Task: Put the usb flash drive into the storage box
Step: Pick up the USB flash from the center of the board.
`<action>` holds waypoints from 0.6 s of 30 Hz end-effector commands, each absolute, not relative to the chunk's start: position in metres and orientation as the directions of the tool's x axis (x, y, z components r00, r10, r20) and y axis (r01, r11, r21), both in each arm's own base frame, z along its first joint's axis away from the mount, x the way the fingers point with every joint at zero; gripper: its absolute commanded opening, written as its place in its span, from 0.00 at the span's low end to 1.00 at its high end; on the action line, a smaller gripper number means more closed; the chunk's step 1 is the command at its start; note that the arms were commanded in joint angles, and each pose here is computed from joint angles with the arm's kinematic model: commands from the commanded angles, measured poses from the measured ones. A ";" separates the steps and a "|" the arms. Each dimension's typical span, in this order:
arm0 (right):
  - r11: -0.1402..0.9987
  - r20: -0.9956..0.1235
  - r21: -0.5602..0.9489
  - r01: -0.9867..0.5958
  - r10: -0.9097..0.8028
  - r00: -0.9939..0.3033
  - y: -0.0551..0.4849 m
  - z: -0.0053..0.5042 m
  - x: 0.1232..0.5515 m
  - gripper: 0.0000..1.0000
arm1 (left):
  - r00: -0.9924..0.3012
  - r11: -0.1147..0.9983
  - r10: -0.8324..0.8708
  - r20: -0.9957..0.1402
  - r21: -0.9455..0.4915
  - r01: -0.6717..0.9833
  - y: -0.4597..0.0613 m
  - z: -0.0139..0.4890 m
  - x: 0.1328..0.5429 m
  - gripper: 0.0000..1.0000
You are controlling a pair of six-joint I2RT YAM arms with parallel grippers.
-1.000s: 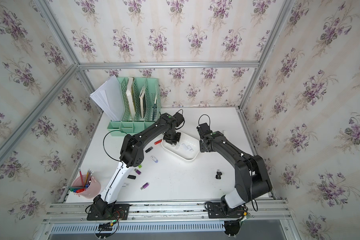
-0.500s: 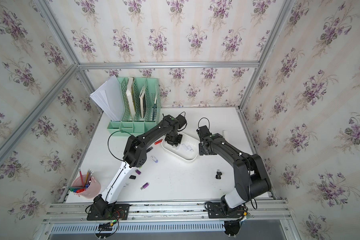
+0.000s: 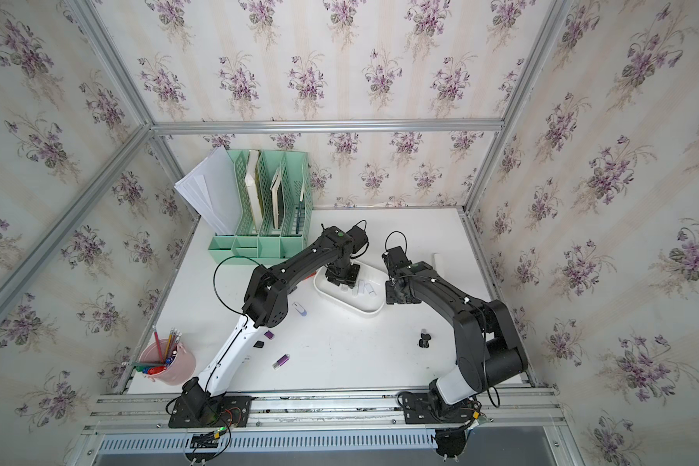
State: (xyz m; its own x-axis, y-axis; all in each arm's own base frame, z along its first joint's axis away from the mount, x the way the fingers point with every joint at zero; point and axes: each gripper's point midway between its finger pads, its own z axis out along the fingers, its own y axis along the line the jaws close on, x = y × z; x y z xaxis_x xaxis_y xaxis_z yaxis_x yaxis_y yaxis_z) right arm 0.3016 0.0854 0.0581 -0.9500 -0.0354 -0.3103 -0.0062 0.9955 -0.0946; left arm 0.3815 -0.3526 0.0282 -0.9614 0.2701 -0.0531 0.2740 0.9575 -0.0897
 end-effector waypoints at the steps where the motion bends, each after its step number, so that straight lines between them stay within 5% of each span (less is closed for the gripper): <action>1: 0.996 -0.330 -0.085 0.009 -0.020 -0.944 0.086 0.064 0.303 0.61 | -0.964 0.960 0.259 -0.067 -0.096 0.264 -0.348 0.046 0.383 0.54; 11: 1.000 -0.443 -0.015 -0.023 -0.028 -0.896 0.104 0.119 0.311 0.61 | -0.974 0.983 0.164 -0.156 -0.053 0.174 -0.260 0.136 0.392 0.67; 18: 0.978 -0.502 0.024 -0.205 -0.166 -0.849 0.172 0.151 0.306 0.61 | -0.994 0.999 0.029 -0.103 -0.032 0.033 -0.153 0.124 0.363 0.72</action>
